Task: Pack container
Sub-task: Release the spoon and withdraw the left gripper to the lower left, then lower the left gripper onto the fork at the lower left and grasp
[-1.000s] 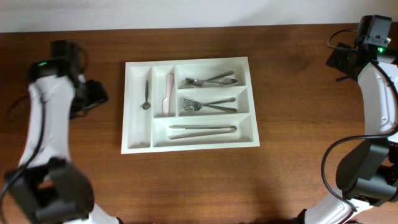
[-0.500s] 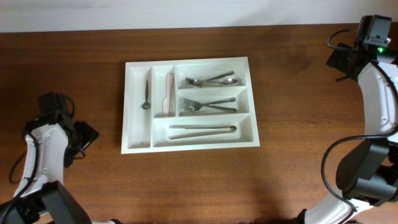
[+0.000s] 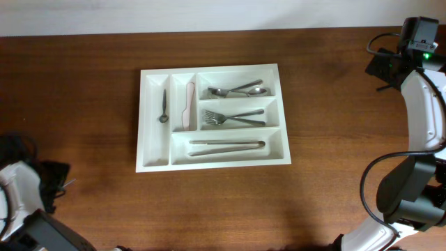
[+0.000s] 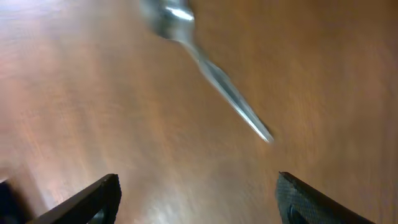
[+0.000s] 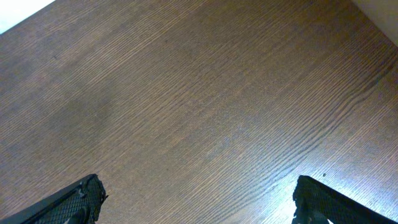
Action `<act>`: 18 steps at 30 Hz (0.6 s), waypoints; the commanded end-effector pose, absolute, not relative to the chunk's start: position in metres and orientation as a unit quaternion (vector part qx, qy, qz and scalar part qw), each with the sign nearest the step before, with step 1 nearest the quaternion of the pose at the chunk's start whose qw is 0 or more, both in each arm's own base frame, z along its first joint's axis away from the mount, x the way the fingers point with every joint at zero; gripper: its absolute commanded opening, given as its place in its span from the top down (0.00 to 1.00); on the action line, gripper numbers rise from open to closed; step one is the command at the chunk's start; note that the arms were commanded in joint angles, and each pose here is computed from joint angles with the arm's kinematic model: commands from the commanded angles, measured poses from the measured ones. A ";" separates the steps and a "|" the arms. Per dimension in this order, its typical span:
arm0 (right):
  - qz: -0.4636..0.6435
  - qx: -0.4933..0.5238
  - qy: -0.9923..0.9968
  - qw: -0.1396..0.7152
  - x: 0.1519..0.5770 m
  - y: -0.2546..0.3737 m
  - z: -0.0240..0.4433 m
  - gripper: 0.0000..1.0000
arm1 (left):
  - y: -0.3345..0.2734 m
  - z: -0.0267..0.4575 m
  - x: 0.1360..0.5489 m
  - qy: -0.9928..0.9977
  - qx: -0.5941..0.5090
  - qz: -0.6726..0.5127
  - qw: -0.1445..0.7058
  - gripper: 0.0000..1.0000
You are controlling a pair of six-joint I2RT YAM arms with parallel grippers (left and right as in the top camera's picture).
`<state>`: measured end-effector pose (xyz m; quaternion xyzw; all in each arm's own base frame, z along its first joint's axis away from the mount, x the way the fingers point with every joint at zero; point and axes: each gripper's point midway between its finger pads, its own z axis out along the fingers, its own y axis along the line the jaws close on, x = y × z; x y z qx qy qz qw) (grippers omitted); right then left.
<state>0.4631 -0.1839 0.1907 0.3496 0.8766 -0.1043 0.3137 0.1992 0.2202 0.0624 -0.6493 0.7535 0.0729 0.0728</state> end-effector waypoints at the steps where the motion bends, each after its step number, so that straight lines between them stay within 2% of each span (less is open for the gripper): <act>1: -0.105 0.351 0.874 0.318 0.463 -0.186 0.195 0.01 | 0.235 0.067 0.178 0.704 -0.700 0.091 0.077 0.19; 7: -0.105 0.351 0.874 0.318 0.463 -0.186 0.195 0.01 | 0.256 0.070 0.153 0.643 -0.751 0.129 0.081 0.20; 18: -0.105 0.351 0.874 0.318 0.463 -0.186 0.195 0.01 | 0.282 0.078 0.166 0.628 -0.751 0.147 0.141 0.20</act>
